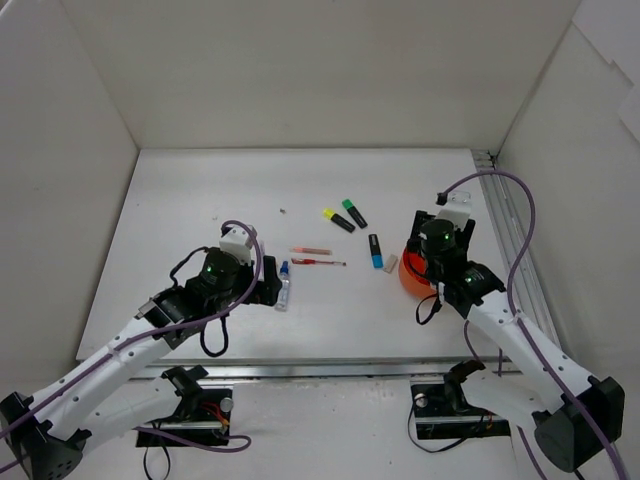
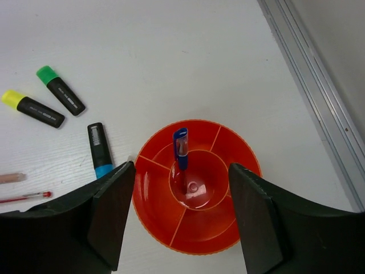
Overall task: Sort the stationery into containers
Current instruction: Place the pen in the storage box, then pick up the pen from the center of the board.
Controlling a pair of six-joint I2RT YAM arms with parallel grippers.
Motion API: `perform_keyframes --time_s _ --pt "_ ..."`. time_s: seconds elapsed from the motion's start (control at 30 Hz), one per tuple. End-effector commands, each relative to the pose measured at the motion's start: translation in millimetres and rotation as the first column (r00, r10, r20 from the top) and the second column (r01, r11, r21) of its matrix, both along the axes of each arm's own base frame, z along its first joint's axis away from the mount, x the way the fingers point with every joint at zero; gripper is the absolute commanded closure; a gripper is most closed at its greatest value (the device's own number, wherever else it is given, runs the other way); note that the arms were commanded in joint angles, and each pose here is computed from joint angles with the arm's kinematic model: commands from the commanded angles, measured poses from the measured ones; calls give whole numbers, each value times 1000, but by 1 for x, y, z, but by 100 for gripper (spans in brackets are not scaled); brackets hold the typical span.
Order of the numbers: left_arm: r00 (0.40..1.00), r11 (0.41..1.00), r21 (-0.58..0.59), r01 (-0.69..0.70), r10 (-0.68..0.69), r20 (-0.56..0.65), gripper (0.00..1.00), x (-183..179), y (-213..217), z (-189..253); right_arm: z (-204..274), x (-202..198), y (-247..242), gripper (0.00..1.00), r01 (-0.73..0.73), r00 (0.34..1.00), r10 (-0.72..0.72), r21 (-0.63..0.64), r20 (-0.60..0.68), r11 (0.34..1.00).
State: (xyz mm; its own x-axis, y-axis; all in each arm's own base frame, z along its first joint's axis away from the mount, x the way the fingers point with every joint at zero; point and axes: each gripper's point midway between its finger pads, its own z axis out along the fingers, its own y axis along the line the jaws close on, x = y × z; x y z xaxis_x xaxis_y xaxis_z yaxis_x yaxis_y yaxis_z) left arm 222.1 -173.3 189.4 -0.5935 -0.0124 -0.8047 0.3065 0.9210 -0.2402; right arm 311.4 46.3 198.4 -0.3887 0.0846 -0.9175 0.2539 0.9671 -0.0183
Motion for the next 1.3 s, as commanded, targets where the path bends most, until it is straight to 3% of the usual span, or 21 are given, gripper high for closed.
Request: perform_keyframes --time_s 0.0,0.1,0.17,0.37,0.6,0.87,1.1,1.27 --pt "997 999 -50 5 -1 82 0 9 -6 30 23 1 3 35 -5 997 0 63 73 998" --pt "996 998 -56 -9 14 87 0 9 -4 31 37 -2 14 23 -84 994 80 45 76 995" --pt "996 998 -57 -32 36 76 0 11 -3 29 45 0 25 2 -153 987 153 2 57 988" --pt "992 992 -29 -125 125 -27 0 20 4 8 32 5 91 2 -392 919 387 -84 -69 916" --pt "964 970 -68 -233 222 -145 0 24 34 -15 -7 14 166 2 -528 837 513 -34 -193 849" --pt "942 950 -55 -307 296 -158 0 14 57 -27 -50 19 225 2 -523 820 504 4 -272 852" --pt "926 942 -54 -331 314 -212 0 9 58 -36 -79 22 269 2 -506 799 517 120 -309 854" --pt "913 938 -47 -343 322 -250 0 3 60 -43 -94 24 279 2 -495 805 494 88 -327 865"
